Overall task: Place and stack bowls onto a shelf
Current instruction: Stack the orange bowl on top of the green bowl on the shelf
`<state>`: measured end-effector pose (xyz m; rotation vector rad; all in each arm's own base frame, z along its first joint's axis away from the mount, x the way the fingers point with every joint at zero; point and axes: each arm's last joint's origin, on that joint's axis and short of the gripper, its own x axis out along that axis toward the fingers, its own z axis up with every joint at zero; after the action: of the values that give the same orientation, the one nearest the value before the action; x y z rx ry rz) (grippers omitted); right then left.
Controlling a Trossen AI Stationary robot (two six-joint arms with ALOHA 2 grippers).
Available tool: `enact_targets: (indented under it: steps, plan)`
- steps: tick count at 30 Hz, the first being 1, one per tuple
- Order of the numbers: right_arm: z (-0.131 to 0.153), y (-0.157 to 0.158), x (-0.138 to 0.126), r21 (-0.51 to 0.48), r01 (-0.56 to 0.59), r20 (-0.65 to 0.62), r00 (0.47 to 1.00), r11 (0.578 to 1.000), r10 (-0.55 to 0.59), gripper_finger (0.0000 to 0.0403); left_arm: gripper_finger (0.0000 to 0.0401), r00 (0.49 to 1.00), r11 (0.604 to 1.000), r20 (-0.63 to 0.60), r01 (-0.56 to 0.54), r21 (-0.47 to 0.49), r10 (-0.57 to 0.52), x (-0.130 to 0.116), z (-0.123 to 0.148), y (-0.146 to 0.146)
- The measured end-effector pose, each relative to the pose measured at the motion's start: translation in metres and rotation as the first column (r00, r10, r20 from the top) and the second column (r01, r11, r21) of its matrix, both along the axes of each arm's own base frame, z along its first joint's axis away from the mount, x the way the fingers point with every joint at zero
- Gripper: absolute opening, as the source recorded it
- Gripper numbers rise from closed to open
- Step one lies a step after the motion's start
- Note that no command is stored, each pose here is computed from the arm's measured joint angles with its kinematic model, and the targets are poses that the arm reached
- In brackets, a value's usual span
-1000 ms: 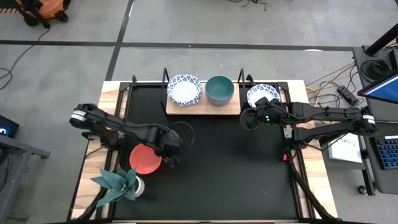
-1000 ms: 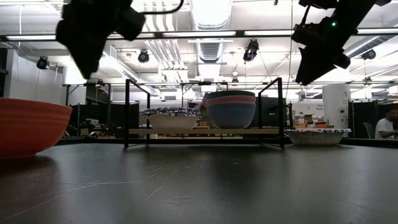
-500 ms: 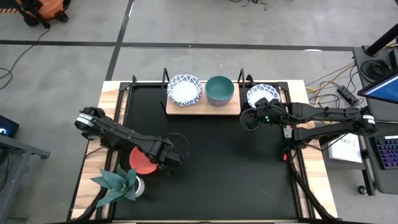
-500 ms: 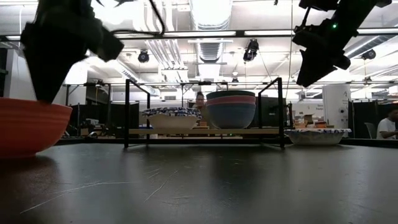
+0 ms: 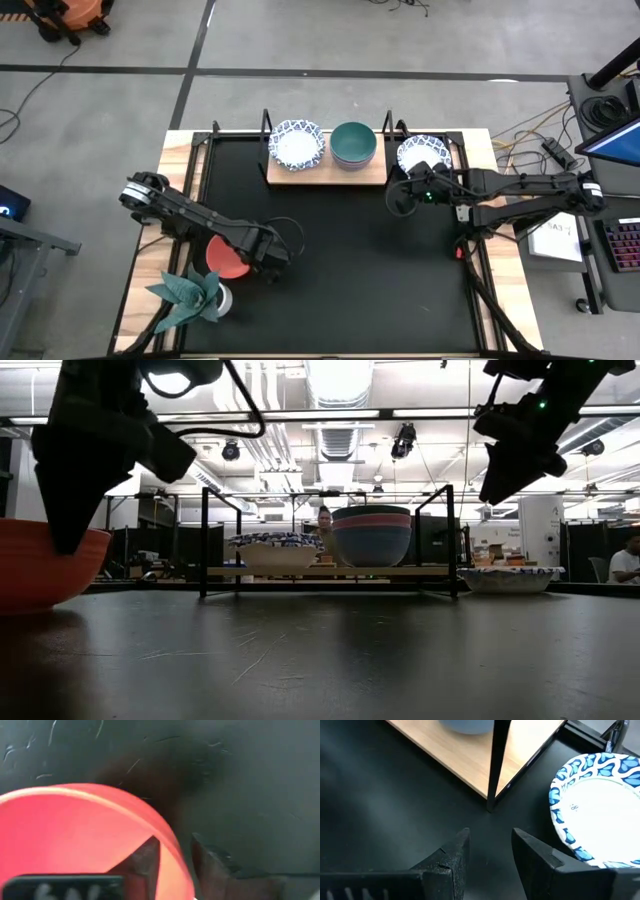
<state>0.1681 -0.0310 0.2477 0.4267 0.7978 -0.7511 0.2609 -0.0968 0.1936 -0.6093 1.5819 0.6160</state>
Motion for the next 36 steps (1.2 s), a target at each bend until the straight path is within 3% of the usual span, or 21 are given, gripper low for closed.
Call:
enact_targets:
  steps: [5,9,12,15,20,23,25,28,34,36]
  plan:
    - [-0.001,0.006,0.001,0.008,-0.027,0.001,1.0,1.0,0.027,0.0135,0.0009,0.996,0.997,0.035,0.08,-0.013,-0.08,0.005,0.008,-0.002]
    - [-0.001,0.013,0.001,0.01,-0.068,0.003,0.998,0.998,0.068,0.0134,0.0005,0.963,0.967,0.108,0.253,-0.028,-0.248,0.014,0.024,-0.007]
    - [-0.001,0.018,0.002,0.01,-0.098,0.004,0.995,0.995,0.098,0.0134,0.0002,0.894,0.913,0.197,0.407,0.018,-0.402,0.025,0.044,-0.012]
    - [-0.001,0.023,0.002,0.014,-0.123,0.007,0.992,0.992,0.123,0.0134,0.0002,0.768,0.809,0.254,0.564,0.167,-0.588,0.039,0.067,-0.014]
    - [-0.001,0.033,0.002,0.023,-0.167,0.016,0.986,0.986,0.167,0.0134,0.0001,0.512,0.533,0.178,0.718,0.448,-0.84,0.061,0.107,-0.01]
    - [-0.001,0.04,0.002,0.035,-0.187,0.026,0.982,0.982,0.186,0.0134,0.0001,0.426,0.408,0.1,0.733,0.544,-0.899,0.074,0.127,0.005]
    - [-0.001,0.045,0.001,0.04,-0.208,0.029,0.978,0.977,0.206,0.0134,0.0001,0.397,0.357,0.063,0.732,0.581,-0.916,0.082,0.136,0.019]
    - [-0.001,0.053,0.0,0.05,-0.239,0.036,0.971,0.97,0.237,0.0134,0.0001,0.379,0.31,0.019,0.726,0.614,-0.925,0.096,0.143,0.045]
    - [-0.001,0.067,-0.002,0.068,-0.282,0.054,0.959,0.957,0.279,0.0134,0.0,0.369,0.218,-0.065,0.672,0.708,-0.927,0.124,0.146,0.111]
    - [-0.001,0.07,-0.003,0.071,-0.288,0.059,0.957,0.955,0.284,0.0134,0.0,0.385,0.204,-0.071,0.627,0.752,-0.92,0.133,0.146,0.133]
